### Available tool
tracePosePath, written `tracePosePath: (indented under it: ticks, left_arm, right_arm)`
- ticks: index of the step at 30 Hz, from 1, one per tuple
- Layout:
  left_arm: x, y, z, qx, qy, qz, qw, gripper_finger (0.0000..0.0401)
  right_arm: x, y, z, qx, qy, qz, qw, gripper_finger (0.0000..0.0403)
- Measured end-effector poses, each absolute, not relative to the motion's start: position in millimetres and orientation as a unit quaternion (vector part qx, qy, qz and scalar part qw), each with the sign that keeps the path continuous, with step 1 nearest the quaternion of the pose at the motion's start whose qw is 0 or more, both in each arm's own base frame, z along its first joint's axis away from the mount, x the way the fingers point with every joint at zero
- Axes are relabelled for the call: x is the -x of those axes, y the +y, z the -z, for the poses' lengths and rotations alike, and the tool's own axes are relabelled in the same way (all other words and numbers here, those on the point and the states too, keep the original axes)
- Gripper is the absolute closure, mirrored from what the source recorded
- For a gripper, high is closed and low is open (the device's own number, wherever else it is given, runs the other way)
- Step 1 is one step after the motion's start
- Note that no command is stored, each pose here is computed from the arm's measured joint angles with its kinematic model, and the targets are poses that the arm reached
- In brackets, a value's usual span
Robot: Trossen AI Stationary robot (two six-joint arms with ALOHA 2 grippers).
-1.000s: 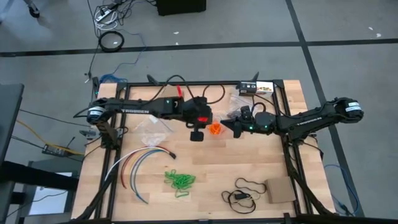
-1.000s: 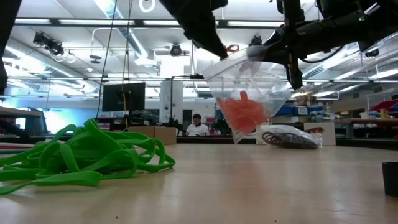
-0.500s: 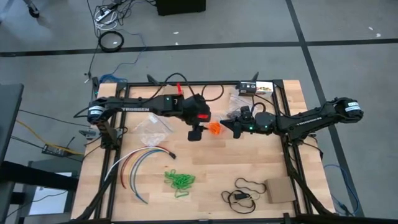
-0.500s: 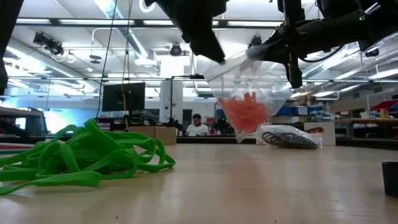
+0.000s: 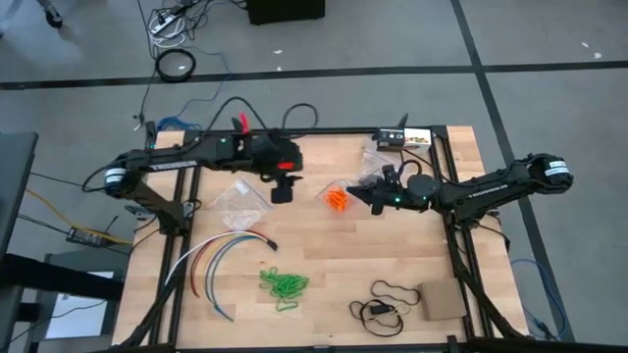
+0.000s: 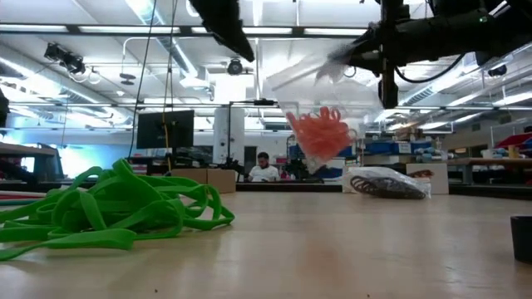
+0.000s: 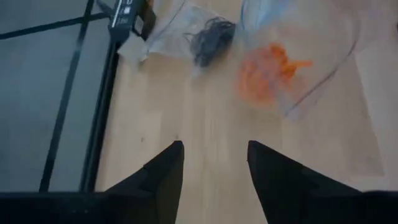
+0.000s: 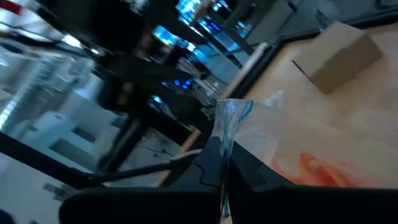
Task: Sort rubber bands
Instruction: Close the transparent zip bag
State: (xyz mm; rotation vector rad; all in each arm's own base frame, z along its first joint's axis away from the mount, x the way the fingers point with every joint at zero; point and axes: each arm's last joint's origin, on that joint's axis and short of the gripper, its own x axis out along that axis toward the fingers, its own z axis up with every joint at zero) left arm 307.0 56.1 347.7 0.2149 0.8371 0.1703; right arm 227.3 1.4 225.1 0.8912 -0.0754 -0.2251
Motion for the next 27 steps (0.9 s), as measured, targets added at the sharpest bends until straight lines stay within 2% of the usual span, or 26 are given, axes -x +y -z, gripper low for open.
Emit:
tracePosePath:
  ticks: [4, 13, 20, 23, 27]
  left_arm:
    - [-288.2, 51.2, -323.6, -0.081, 0.355, -0.064, 0.929, 0.0227]
    - [-253.5, 42.5, -278.7, -0.021, 0.121, -0.075, 0.99, 0.0235]
    - [-249.5, 35.2, -239.2, -0.008, 0.004, -0.068, 0.998, 0.0235]
    - [-250.7, 30.1, -237.5, -0.026, -0.045, -0.058, 0.997, 0.0235]
    - [-257.4, 24.5, -234.2, -0.069, -0.056, -0.049, 0.995, 0.0235]
  right_arm:
    - [-227.4, 1.4, -230.0, -0.448, -0.061, 0.096, 0.887, 0.0399]
    - [-227.0, 0.9, -236.4, -0.469, -0.092, 0.08, 0.875, 0.0399]
    - [-226.3, 0.9, -242.1, -0.477, -0.119, 0.066, 0.868, 0.0399]
    - [-226.1, 0.3, -242.7, -0.486, -0.127, 0.073, 0.862, 0.0399]
    - [-225.3, -0.6, -246.1, -0.489, -0.149, 0.076, 0.856, 0.0399]
